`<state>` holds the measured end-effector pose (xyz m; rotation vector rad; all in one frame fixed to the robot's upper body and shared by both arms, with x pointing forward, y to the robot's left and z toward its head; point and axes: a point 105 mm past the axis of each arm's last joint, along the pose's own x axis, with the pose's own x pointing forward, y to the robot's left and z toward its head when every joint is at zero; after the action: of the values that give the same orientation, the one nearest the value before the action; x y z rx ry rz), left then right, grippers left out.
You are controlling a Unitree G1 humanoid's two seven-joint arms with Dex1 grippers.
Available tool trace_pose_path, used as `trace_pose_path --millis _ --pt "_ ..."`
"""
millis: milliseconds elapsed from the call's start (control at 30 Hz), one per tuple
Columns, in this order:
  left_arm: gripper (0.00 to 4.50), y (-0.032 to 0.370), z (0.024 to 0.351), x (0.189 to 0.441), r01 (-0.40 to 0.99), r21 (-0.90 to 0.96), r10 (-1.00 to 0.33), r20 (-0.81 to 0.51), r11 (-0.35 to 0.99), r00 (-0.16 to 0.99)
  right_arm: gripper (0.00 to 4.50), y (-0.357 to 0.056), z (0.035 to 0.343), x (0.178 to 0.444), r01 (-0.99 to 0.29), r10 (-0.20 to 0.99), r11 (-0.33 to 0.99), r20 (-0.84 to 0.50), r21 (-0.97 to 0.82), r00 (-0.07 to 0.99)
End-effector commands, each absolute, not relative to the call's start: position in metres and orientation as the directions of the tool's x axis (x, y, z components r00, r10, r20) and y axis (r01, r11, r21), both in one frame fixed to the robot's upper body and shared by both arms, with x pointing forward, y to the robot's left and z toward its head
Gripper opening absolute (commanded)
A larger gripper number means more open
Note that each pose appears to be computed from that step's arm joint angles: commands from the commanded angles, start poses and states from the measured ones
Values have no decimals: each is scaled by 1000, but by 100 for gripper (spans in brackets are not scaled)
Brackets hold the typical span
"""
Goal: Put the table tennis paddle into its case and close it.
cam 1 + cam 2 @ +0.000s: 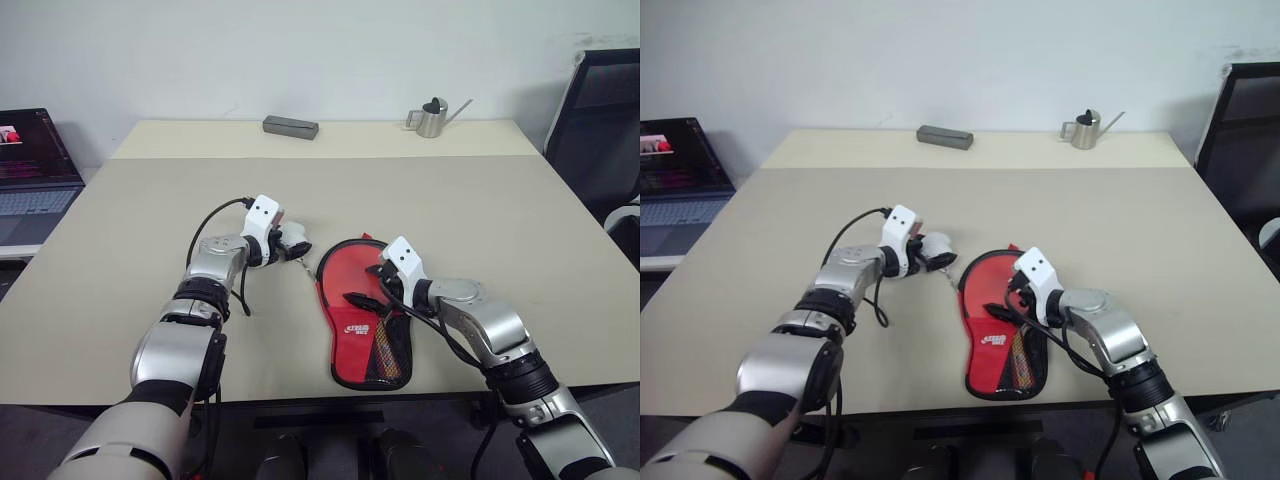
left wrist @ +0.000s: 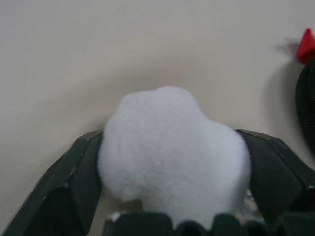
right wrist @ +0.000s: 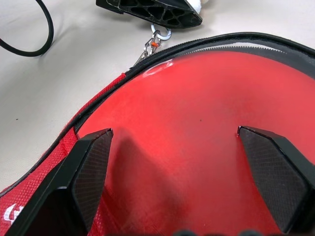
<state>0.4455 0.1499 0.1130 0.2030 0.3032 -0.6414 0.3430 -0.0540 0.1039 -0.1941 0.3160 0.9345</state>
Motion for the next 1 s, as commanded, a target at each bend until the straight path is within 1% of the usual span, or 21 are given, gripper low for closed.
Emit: trace_pose_path --millis 33,100,133,200,267,333,433,633,733,800,900,1000 --pt "331 142 127 448 634 100 -587 -292 767 755 450 -55 102 340 -810 752 586 -348 -37 560" --pt "259 139 123 446 644 89 -594 -309 759 743 450 -55 103 339 -808 751 588 -345 -40 564" --pt "233 139 121 446 647 87 -596 -313 758 740 450 -55 103 339 -807 750 589 -344 -41 565" --pt "164 139 119 445 649 82 -596 -321 757 736 450 -54 106 339 -804 749 593 -337 -42 570" --pt "112 138 118 445 649 78 -596 -324 757 735 450 -56 108 340 -798 745 601 -328 -44 580" --pt "74 136 119 444 662 65 -613 -318 747 723 450 -56 109 340 -794 742 605 -323 -54 587" --pt "57 136 122 441 686 56 -641 -307 725 703 450 -54 111 337 -800 749 597 -314 -62 584" --pt "56 143 136 425 778 9 -746 -275 629 606 450 -52 111 330 -809 764 587 -319 -19 561" --pt "56 148 146 408 827 -49 -810 -241 560 535 450 -52 108 326 -809 761 588 -338 0 554" --pt "56 152 149 394 851 -71 -837 -241 521 492 450 -52 104 325 -806 755 592 -357 13 549" --pt "56 157 160 380 863 -105 -858 -219 494 465 450 -49 100 325 -806 751 592 -379 26 540" --pt "56 162 164 372 862 -111 -858 -223 494 463 450 -47 96 326 -806 745 592 -399 23 535"
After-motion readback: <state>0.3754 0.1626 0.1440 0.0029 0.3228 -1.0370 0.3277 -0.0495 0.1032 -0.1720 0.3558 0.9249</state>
